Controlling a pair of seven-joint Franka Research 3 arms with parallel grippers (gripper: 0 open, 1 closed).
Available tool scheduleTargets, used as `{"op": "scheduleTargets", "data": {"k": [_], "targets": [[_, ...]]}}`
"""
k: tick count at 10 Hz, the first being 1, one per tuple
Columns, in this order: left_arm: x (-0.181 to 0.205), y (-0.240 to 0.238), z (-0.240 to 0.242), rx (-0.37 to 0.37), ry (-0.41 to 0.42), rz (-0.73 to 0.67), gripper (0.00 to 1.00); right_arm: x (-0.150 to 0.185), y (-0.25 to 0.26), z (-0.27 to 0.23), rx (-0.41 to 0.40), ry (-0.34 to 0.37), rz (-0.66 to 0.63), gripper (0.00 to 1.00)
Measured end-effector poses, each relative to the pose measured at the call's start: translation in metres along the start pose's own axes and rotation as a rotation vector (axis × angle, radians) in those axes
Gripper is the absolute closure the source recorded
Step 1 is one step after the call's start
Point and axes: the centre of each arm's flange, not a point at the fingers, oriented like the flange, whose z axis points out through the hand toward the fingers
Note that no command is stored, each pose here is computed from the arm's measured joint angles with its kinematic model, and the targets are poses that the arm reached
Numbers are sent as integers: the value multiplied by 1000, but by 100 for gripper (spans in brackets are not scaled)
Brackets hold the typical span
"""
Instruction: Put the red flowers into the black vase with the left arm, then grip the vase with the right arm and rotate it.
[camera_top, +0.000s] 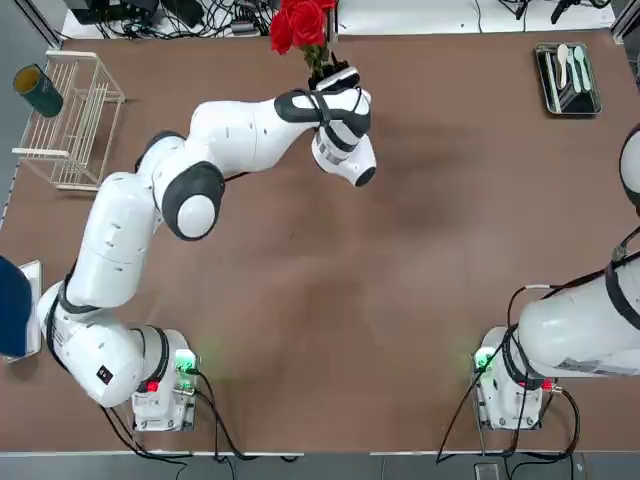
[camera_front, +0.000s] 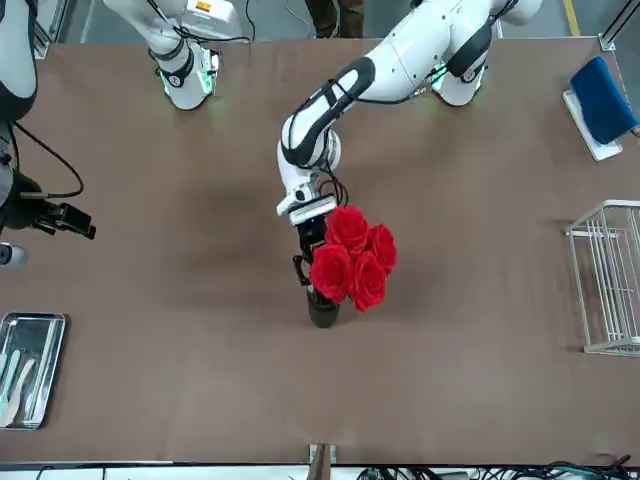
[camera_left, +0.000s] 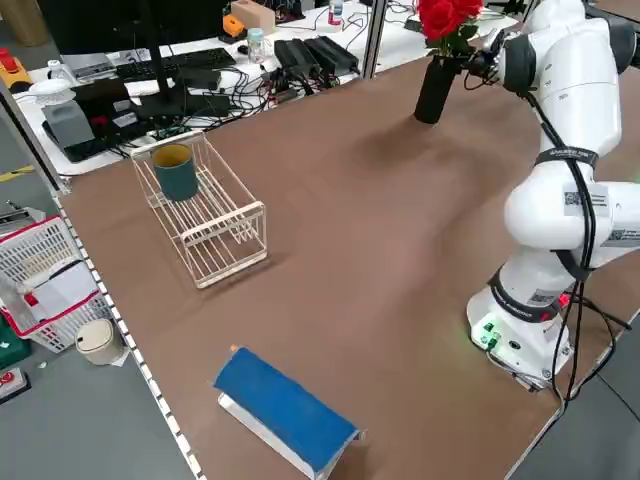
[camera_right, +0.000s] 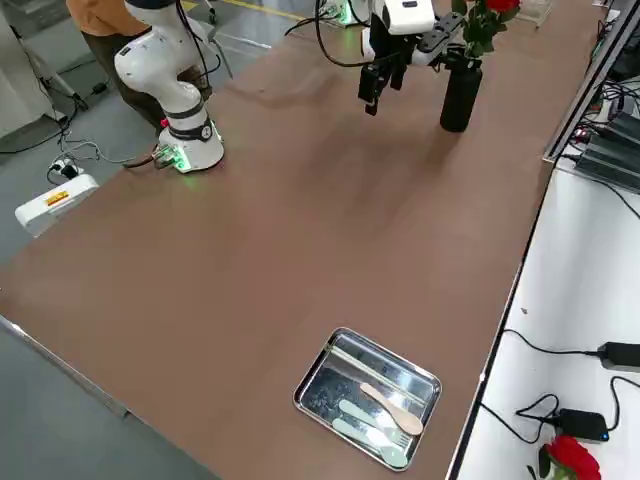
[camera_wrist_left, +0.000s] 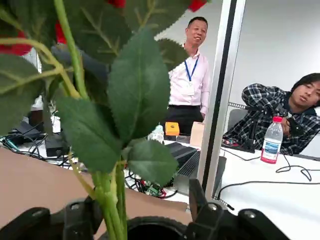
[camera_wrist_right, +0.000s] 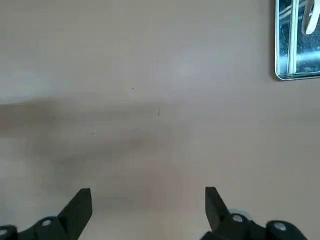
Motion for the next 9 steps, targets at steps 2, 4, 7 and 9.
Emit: {"op": "scheduleTargets", "data": {"k": [2,4,7,9], "targets": [[0,1,-3,-4,0,2,29,0,0,1,0,-1,0,0],[0,2,-5,-6,0,4,29,0,0,2,0,-4,0,0],[-1,2,-6,-5,2,6,29,0,0,4,-1,-8,0,0],[-6,1,-8,-7,-2,14,29,0,0,5,-1,-9,0,0]]}}
